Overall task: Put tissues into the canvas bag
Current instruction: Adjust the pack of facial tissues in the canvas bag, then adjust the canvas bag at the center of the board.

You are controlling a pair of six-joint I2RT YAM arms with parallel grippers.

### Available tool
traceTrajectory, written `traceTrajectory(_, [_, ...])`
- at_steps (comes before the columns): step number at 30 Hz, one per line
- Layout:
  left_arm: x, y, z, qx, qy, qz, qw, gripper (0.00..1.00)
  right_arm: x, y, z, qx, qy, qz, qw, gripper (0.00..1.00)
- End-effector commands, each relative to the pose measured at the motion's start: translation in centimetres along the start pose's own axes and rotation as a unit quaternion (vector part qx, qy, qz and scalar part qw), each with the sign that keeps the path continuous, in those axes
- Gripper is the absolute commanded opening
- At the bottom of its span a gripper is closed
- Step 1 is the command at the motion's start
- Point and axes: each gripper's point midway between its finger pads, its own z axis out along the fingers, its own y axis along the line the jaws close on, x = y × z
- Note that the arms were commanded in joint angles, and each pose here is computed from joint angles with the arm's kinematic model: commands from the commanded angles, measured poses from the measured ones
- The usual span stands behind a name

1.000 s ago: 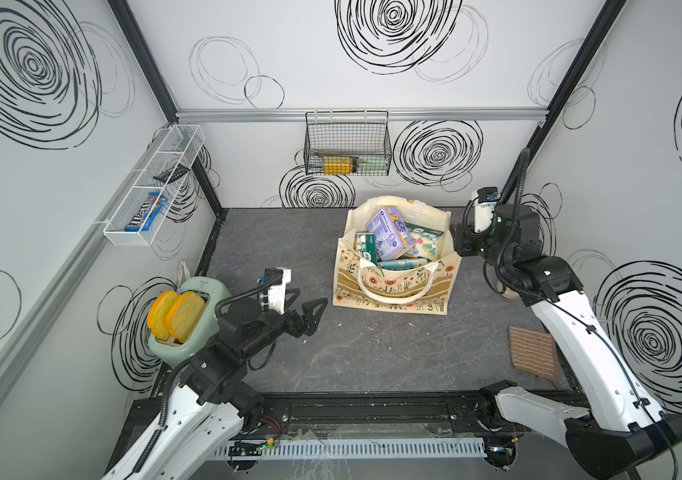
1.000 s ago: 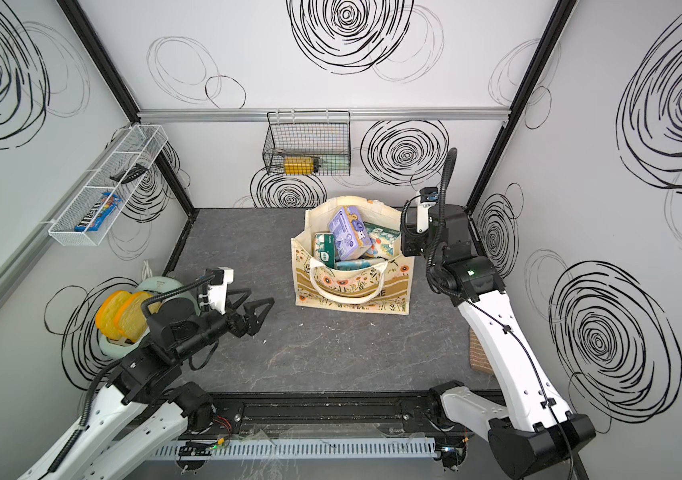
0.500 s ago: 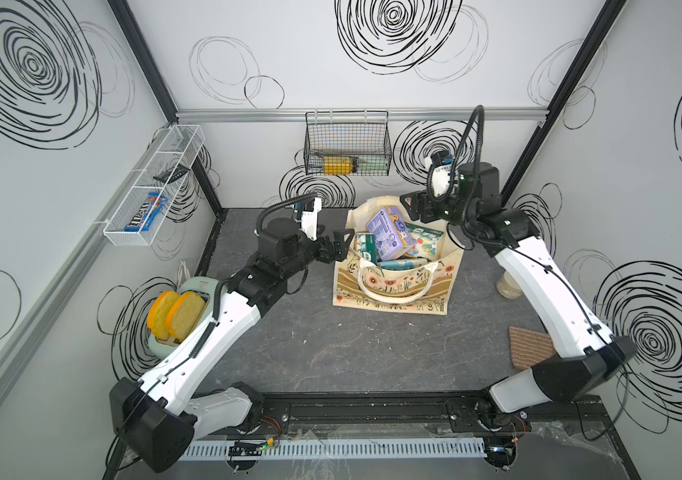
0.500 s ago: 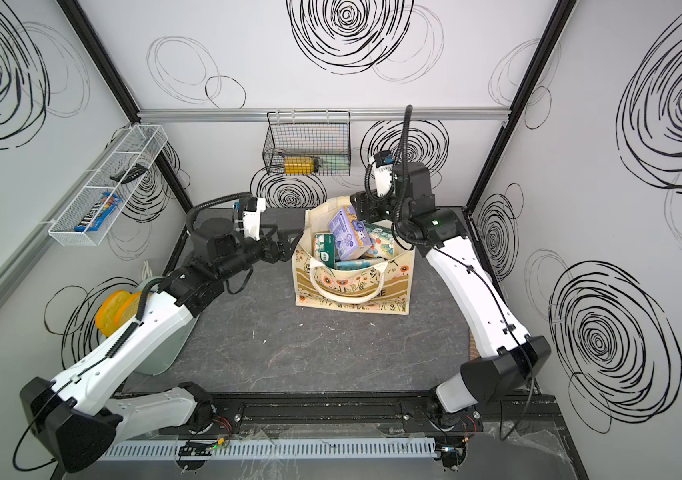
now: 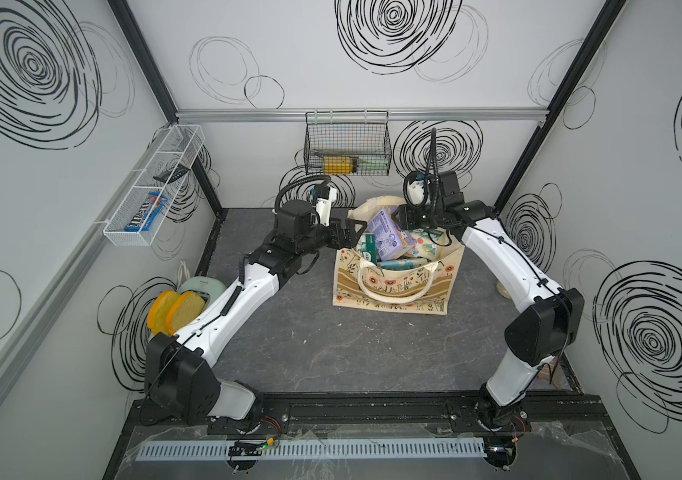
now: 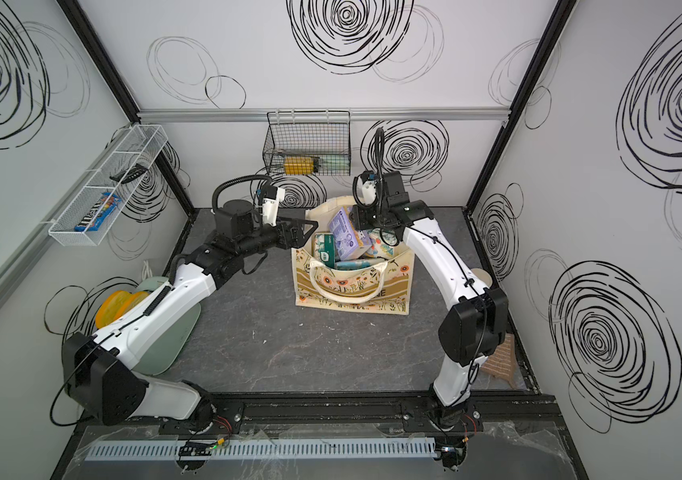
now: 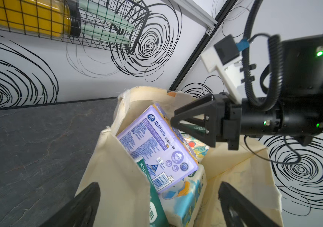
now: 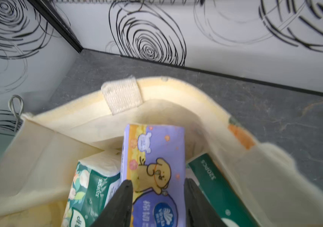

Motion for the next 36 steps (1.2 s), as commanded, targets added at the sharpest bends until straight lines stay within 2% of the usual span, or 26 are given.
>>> traceTrajectory(1, [-1.9, -1.0, -1.0, 0.022, -0.033, 0.012, 0.999, 0.98, 2.9, 2.6, -1.0, -0.032, 0.013, -0.015, 0.999, 0.47])
traceTrajectory(6, [-2.6, -0.2, -0.8, 0.019, -0.039, 0.008, 0.999, 0.98, 5.3, 4.5, -3.1, -0.071, 0.021, -0.016, 0.997, 0.47])
traceTrajectory(9, [-3.4, 0.9, -0.1, 0.012, -0.038, 0.004, 0.999, 0.98, 3.8, 5.0, -5.5, -0.073, -0.009, -0.022, 0.997, 0.48])
traceTrajectory(12, [-3.8, 1.8, 1.2, 0.003, -0.023, 0.015, 1.000, 0.89, 0.6, 5.1, -9.0, -0.056, -0.058, -0.030, 0.996, 0.52])
traceTrajectory(15, [-3.9, 2.3, 2.5, 0.004, -0.007, 0.023, 1.000, 0.76, -1.7, 3.7, -11.6, -0.005, -0.089, -0.037, 0.995, 0.55])
traceTrajectory(17, [-3.8, 2.3, 3.5, 0.015, 0.008, 0.025, 1.000, 0.70, -2.2, 1.2, -12.6, 0.058, -0.093, -0.032, 0.994, 0.57])
traceTrajectory(21, [-2.8, 2.3, 5.5, 0.022, 0.044, 0.031, 0.998, 0.68, -1.8, -3.3, -14.4, 0.156, -0.101, -0.019, 0.982, 0.65])
traceTrajectory(24, [-2.2, 2.2, 6.5, 0.022, 0.060, 0.039, 0.997, 0.70, -1.1, -5.3, -14.7, 0.171, -0.102, -0.004, 0.980, 0.66])
traceTrajectory(32, [-0.6, 3.6, 8.1, -0.003, 0.102, 0.057, 0.993, 0.68, 0.6, -7.9, -12.3, 0.165, -0.061, 0.021, 0.984, 0.69])
traceTrajectory(34, [-0.3, 3.7, 8.1, -0.004, 0.107, 0.058, 0.993, 0.58, 0.5, -8.0, -11.9, 0.159, -0.059, 0.023, 0.985, 0.68])
traceTrajectory(36, [-0.2, 3.7, 8.2, 0.002, 0.109, 0.058, 0.992, 0.36, 0.5, -8.0, -11.5, 0.149, -0.057, 0.026, 0.987, 0.65])
